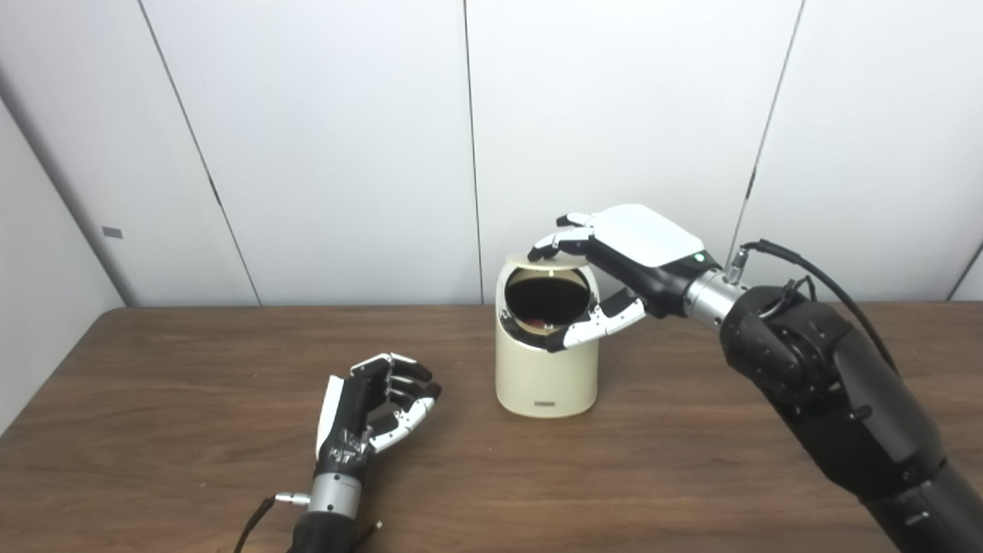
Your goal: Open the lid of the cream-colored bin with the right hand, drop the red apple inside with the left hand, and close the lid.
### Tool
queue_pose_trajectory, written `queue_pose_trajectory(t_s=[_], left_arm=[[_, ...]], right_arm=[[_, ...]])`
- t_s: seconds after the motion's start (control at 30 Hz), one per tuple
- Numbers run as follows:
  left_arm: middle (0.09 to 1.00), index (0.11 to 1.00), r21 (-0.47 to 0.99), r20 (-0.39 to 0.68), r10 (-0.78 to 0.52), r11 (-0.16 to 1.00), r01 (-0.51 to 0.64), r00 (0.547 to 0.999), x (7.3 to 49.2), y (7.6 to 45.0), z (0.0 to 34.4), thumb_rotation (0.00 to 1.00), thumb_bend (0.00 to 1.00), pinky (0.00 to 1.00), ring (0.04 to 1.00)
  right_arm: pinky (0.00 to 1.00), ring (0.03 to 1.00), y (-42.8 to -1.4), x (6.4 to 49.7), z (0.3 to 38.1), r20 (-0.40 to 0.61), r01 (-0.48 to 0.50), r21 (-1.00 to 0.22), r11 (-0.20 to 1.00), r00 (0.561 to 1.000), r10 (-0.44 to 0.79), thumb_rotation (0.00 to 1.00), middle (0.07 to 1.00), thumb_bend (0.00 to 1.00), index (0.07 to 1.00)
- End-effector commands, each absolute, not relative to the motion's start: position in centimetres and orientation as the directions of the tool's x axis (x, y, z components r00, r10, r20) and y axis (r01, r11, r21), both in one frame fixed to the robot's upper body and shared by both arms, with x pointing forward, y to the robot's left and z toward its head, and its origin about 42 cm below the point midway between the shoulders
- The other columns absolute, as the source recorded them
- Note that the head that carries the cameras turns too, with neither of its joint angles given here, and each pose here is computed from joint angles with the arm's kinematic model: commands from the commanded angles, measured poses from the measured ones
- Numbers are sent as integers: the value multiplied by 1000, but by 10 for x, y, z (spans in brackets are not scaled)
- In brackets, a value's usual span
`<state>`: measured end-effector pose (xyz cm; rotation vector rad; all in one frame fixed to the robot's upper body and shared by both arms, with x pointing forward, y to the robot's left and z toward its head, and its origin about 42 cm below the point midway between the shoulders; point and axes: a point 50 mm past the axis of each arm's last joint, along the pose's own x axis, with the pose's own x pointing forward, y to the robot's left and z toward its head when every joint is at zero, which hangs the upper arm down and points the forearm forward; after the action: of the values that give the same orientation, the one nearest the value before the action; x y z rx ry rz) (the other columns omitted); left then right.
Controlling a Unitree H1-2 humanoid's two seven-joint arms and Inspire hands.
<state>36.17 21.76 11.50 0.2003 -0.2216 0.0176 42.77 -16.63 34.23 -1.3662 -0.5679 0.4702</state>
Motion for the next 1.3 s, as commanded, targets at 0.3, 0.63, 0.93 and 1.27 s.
queue_pose_trajectory(t_s=[0.3,0.63,0.93,1.27], left_arm=[[575,496,181,155,14,983,-42,988,348,217,91,58,497,401,502],[577,496,181,154,17,982,-45,988,347,217,93,56,496,405,507],[583,496,193,152,21,980,-51,988,346,218,95,58,496,412,515],[581,496,194,158,18,980,-49,987,346,219,98,60,496,405,510]], right_arm=[[902,908,-167,420,357,169,126,-986,113,717,676,627,768,669,760],[993,922,-166,413,345,153,85,-987,133,717,680,590,770,679,759],[988,923,-168,409,339,132,73,-991,114,718,684,590,772,676,764],[978,924,-168,405,333,119,59,-992,109,712,692,557,773,675,766]])
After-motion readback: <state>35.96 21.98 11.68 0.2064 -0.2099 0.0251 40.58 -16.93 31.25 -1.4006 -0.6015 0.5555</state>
